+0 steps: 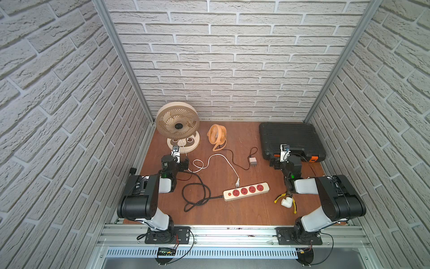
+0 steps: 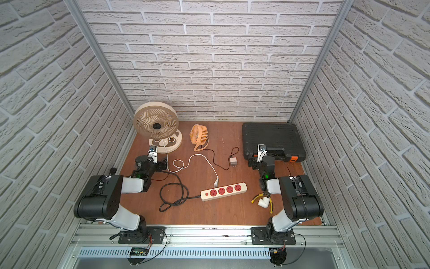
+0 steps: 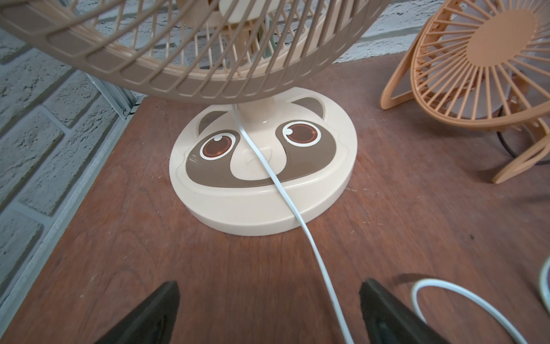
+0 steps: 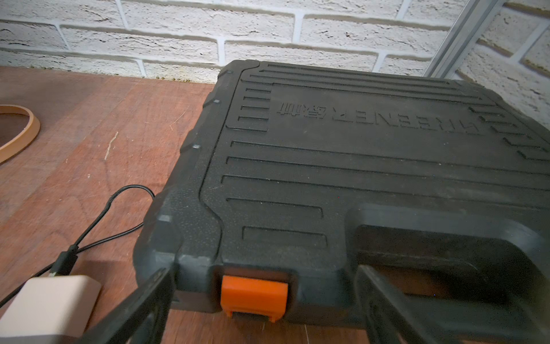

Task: Plug the desk fan into the power strip
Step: Pick up the plug from the center of the board.

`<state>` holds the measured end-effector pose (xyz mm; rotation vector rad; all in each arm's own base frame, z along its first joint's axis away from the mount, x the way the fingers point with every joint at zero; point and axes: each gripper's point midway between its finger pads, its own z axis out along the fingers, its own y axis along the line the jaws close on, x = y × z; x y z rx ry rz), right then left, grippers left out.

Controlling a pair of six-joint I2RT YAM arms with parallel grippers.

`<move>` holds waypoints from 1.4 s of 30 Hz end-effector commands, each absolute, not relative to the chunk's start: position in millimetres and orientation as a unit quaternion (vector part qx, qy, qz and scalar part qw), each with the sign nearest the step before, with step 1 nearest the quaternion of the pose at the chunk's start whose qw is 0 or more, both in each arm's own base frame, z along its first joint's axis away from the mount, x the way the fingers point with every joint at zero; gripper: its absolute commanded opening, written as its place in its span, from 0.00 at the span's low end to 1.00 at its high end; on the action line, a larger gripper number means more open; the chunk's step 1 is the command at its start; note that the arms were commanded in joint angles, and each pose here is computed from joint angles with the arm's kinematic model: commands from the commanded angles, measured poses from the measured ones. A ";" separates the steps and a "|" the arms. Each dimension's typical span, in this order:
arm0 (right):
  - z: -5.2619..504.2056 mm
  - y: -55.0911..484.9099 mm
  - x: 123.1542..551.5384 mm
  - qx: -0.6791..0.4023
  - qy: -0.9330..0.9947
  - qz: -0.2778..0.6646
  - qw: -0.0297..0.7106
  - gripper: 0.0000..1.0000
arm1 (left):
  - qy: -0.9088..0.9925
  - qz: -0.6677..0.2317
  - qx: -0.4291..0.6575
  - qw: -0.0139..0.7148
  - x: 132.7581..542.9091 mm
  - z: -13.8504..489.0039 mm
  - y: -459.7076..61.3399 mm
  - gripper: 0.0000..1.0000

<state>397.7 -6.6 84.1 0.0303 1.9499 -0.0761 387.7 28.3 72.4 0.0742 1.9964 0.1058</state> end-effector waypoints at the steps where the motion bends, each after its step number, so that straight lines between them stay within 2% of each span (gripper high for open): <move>1: 91.9 -10.8 400.3 0.019 0.822 -0.036 0.569 0.99 | 0.826 0.051 0.031 0.561 395.7 87.0 28.5 0.98; 16: 93.8 -8.2 399.6 0.011 0.818 -0.034 0.574 0.99 | 0.825 0.056 0.045 0.560 395.9 91.3 23.0 0.98; 24: 108.8 -6.3 389.2 0.010 0.800 -0.050 0.597 0.99 | 0.799 0.107 0.080 0.586 380.7 119.9 5.3 0.98; 29: 125.8 -9.7 377.9 0.042 0.830 -0.061 0.552 0.99 | 0.777 0.132 0.118 0.604 372.1 145.0 -15.6 0.98; 33: 153.4 0.1 372.1 0.058 0.836 -0.017 0.545 0.99 | 0.764 0.119 0.147 0.617 364.7 168.7 -37.0 0.98; 42: 180.2 41.4 336.6 0.121 0.832 0.169 0.515 0.99 | 0.752 0.022 0.161 0.639 343.1 203.7 -85.1 0.98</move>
